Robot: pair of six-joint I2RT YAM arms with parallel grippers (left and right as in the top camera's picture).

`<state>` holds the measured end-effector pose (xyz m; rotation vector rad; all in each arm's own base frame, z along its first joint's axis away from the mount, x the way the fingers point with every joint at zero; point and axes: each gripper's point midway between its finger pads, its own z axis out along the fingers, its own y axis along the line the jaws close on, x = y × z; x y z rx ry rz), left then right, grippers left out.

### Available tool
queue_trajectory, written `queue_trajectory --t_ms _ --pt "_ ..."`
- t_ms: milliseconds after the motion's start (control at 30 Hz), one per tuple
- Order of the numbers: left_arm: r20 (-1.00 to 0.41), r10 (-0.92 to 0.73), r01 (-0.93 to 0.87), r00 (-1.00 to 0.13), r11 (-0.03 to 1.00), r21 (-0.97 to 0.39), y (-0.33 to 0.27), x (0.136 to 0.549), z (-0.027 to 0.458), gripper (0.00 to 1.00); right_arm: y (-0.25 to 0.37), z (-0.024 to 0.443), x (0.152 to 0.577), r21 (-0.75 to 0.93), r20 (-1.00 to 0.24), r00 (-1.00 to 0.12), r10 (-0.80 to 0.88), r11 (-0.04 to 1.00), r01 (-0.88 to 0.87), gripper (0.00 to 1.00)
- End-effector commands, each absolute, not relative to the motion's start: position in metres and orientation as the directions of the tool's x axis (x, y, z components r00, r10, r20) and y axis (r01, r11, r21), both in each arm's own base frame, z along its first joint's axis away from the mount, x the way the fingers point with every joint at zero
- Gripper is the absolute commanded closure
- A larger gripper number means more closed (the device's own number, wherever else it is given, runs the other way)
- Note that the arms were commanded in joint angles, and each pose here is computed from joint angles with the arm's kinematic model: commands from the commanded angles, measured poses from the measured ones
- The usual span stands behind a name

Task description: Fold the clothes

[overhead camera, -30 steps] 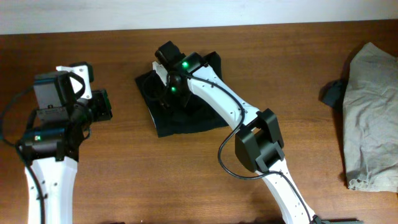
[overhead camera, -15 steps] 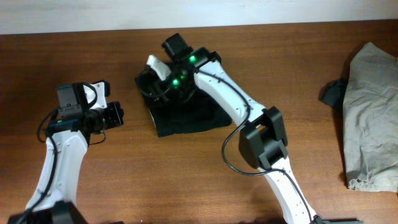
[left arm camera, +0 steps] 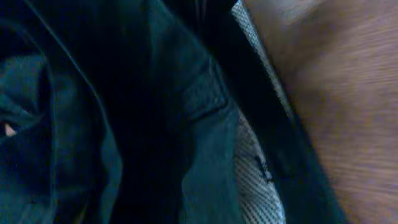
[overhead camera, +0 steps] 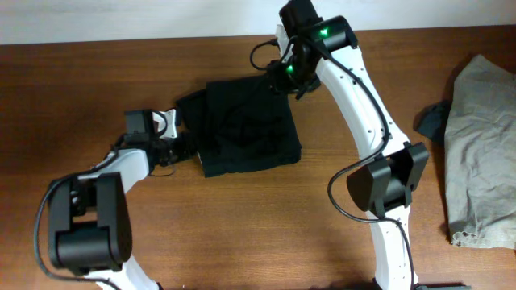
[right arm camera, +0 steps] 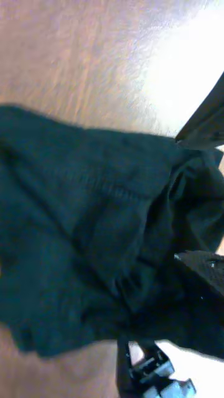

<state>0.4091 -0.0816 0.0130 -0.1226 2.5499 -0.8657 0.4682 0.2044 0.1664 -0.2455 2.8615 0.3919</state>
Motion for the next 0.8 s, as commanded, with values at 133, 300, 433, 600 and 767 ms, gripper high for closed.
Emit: queue_trajectory --t_ms 133,300,433,600,767 --pt "-0.307 -0.227 0.022 -0.924 0.771 -0.637 -0.102 0.403 -0.013 0.99 0.180 0.095 0.472 0.183 -0.119 -0.992 -0.037 0.981 -0.059 0.36" --pt "-0.311 -0.231 0.010 -0.922 0.788 -0.616 -0.098 0.404 -0.016 0.99 0.191 0.075 0.476 0.223 -0.097 -0.995 -0.024 0.974 -0.045 0.36" --pt "-0.311 -0.232 0.009 -0.922 0.789 -0.615 -0.097 0.404 -0.016 1.00 0.204 0.071 0.482 0.260 -0.118 -0.993 -0.032 0.964 -0.062 0.46" --pt "-0.311 -0.231 0.009 -0.922 0.788 -0.615 -0.097 0.404 -0.016 0.99 0.218 0.076 0.487 0.337 -0.133 -0.991 -0.016 0.940 -0.060 0.68" --pt "-0.308 -0.231 0.008 -0.923 0.788 -0.615 -0.097 0.403 -0.017 0.99 0.218 0.076 0.488 0.336 -0.134 -0.991 -0.015 0.940 -0.060 0.82"
